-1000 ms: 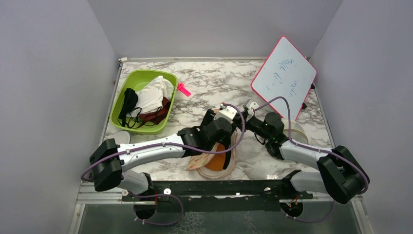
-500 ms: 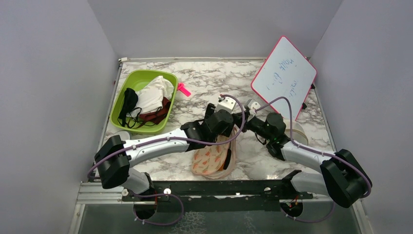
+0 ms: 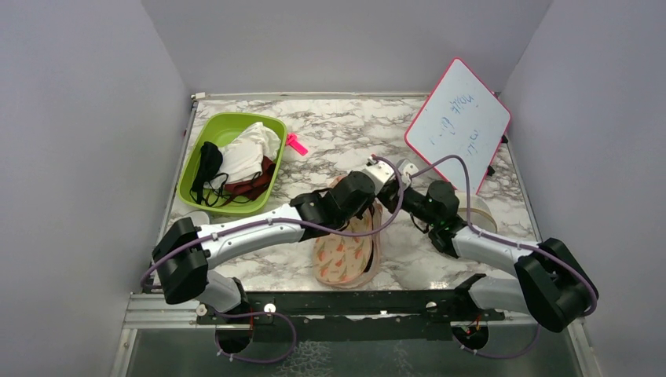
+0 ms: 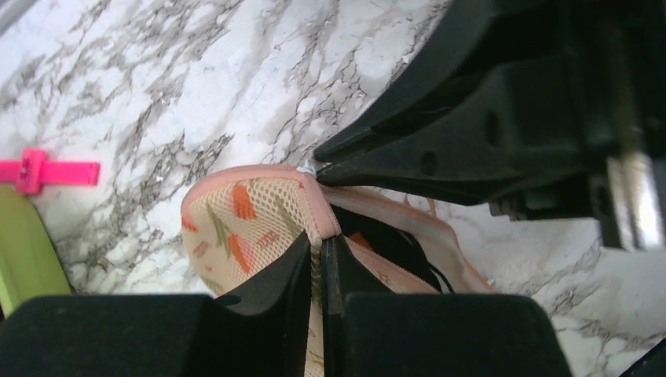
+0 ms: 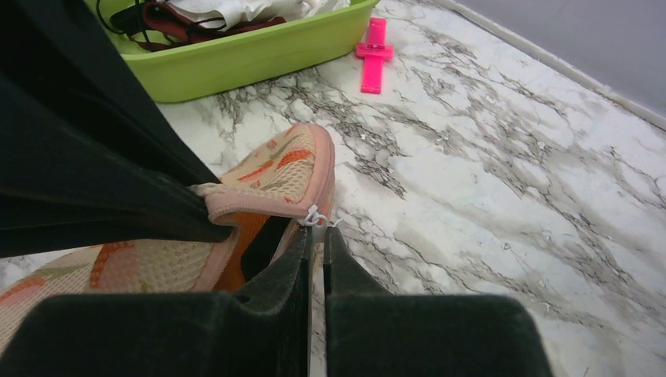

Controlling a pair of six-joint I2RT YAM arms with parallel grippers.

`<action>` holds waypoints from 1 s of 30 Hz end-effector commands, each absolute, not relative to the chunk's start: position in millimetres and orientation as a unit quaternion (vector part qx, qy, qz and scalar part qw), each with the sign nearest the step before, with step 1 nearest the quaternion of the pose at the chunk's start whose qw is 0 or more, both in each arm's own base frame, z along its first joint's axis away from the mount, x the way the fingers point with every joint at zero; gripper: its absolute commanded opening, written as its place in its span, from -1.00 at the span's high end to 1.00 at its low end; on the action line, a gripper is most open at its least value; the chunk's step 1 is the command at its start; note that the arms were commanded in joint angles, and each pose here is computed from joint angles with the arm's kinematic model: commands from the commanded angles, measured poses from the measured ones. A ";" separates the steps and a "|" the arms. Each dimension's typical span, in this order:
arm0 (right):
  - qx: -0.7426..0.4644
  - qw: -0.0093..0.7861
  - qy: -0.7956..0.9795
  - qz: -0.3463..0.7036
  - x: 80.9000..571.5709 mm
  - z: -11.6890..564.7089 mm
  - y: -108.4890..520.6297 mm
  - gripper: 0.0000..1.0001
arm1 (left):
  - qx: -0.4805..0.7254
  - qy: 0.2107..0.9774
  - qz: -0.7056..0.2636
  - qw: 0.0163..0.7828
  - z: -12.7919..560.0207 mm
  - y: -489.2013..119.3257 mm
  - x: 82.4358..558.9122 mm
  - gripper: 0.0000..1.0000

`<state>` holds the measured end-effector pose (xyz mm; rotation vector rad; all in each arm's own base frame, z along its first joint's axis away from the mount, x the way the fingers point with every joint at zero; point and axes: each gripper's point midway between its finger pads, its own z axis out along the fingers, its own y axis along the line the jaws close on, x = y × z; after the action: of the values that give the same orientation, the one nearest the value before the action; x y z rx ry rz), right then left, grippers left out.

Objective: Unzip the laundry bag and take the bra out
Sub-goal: Unzip the laundry bag at the center of the board.

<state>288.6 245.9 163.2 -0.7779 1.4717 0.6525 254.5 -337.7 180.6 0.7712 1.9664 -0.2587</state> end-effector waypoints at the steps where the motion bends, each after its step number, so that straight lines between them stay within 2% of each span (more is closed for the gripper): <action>1: -0.338 0.639 0.640 0.261 306.5 168.6 246.8 0.99 | 0.412 0.725 -0.148 0.532 223.2 -350.6 244.2 1.00; 7: -0.325 0.659 0.623 0.269 324.8 181.5 250.3 0.99 | 0.436 0.652 -0.186 0.591 259.0 -352.9 234.0 1.00; 12: -0.282 0.667 0.640 0.257 345.8 190.2 231.9 0.98 | 0.401 0.692 -0.153 0.581 241.9 -339.6 244.2 1.00; 17: -0.223 0.640 0.690 0.254 352.2 177.7 220.1 0.99 | 0.357 0.754 -0.027 0.551 215.5 -310.7 282.7 1.00; 20: -0.201 0.620 0.708 0.273 339.1 165.6 216.4 0.98 | 0.352 0.780 0.001 0.517 203.8 -301.6 305.9 1.00; 25: -0.165 0.587 0.729 0.312 306.9 142.6 209.5 0.98 | 0.387 0.773 -0.020 0.502 188.6 -309.8 315.9 1.00; 30: -0.158 0.575 0.726 0.343 285.2 144.6 208.8 0.98 | 0.435 0.751 -0.107 0.484 186.0 -333.7 295.7 0.98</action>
<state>296.9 213.9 147.6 -0.4426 1.6612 0.7499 312.5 -315.5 179.7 0.9533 1.8816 -0.0926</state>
